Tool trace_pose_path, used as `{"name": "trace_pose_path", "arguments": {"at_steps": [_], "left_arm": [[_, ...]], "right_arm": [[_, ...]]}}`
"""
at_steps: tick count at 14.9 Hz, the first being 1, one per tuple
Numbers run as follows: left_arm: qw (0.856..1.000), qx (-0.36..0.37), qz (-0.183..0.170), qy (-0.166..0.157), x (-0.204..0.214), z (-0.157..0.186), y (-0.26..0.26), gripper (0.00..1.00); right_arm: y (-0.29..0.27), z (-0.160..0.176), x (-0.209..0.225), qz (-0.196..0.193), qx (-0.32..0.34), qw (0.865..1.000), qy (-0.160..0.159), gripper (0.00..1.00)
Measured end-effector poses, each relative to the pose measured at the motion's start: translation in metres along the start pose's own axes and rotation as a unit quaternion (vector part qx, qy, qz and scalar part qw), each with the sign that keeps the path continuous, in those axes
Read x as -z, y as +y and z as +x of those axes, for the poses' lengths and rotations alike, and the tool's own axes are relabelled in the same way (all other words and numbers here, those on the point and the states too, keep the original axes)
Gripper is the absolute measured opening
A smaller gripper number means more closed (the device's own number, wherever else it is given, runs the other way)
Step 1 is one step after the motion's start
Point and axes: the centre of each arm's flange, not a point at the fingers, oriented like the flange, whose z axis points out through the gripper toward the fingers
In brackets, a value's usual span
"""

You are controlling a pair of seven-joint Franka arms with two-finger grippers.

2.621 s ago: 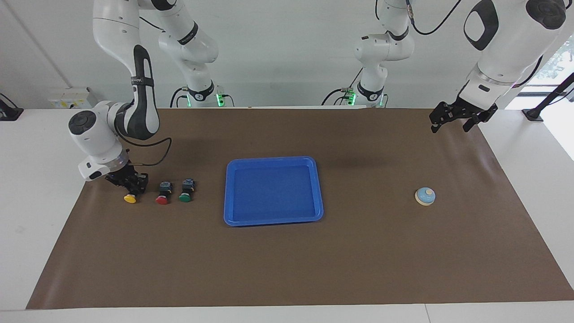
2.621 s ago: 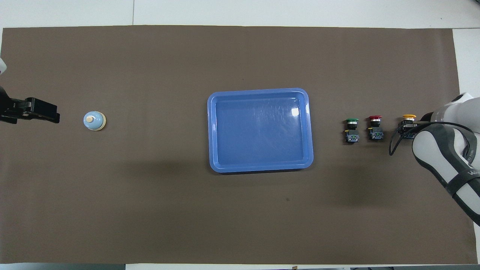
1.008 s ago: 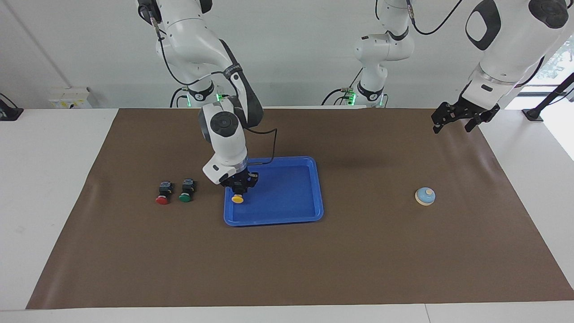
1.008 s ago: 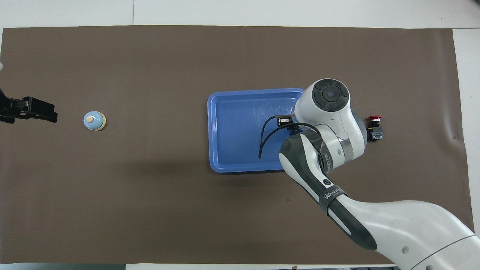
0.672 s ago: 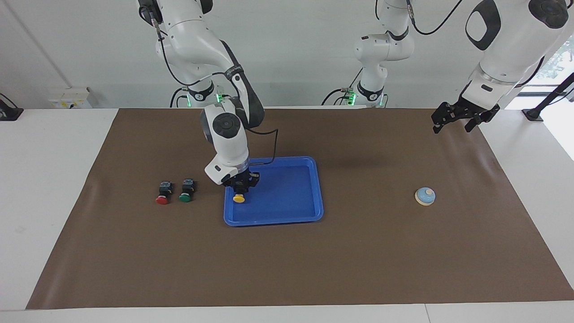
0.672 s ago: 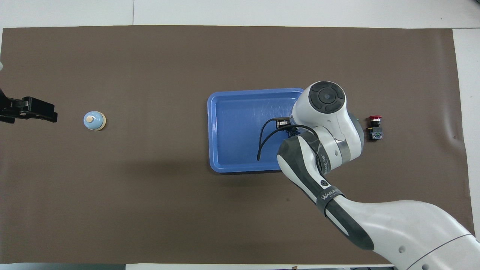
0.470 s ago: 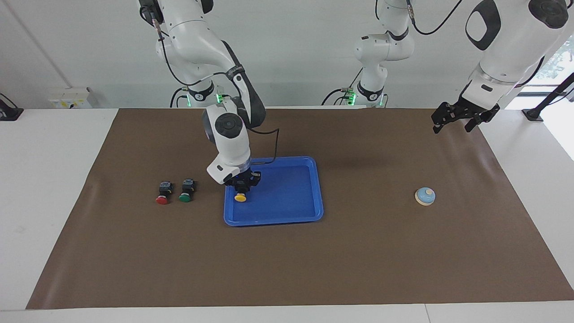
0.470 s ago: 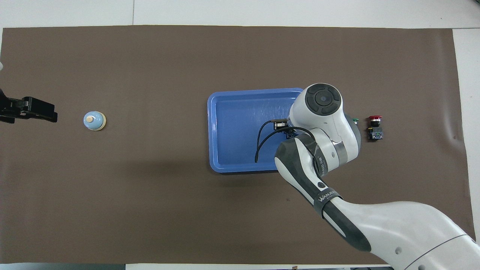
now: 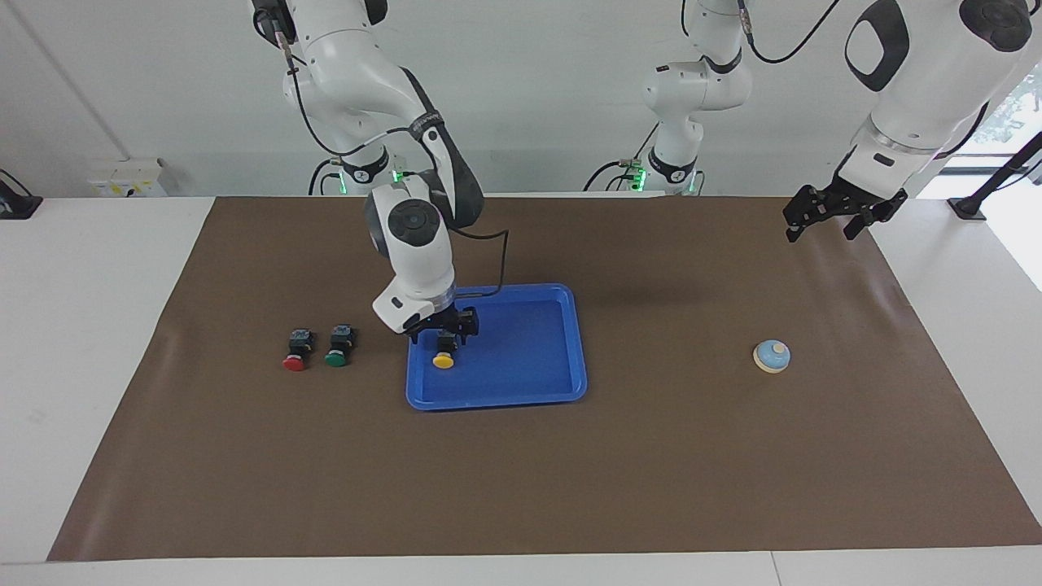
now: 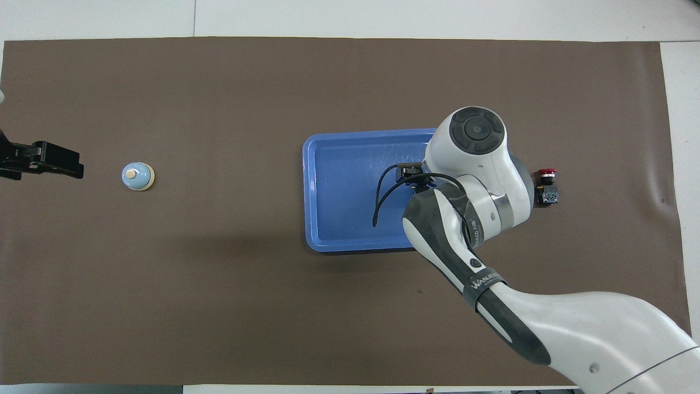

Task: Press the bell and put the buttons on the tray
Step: 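Carry the yellow button into the blue tray and release it, then move the right gripper back and grasp the red-capped button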

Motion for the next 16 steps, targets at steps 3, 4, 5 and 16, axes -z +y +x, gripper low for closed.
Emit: {"name": "trace_pose_path", "arguments": {"at_steps": [3,4,5,16], "left_arm": [[1.0,0.0,0.0,0.0,0.0,0.0,0.0,1.0],[1.0,0.0,0.0,0.0,0.0,0.0,0.0,1.0],[1.0,0.0,0.0,0.0,0.0,0.0,0.0,1.0],[1.0,0.0,0.0,0.0,0.0,0.0,0.0,1.0]], "right_arm": [[0.083,0.03,0.034,0.002,0.011,1.0,0.006,1.0],[0.114,0.037,0.035,0.002,0.006,1.0,0.006,1.0],[0.142,0.041,0.032,0.002,-0.001,1.0,0.003,1.0],[0.275,-0.004,-0.054,0.007,0.022,1.0,-0.007,1.0]]}}
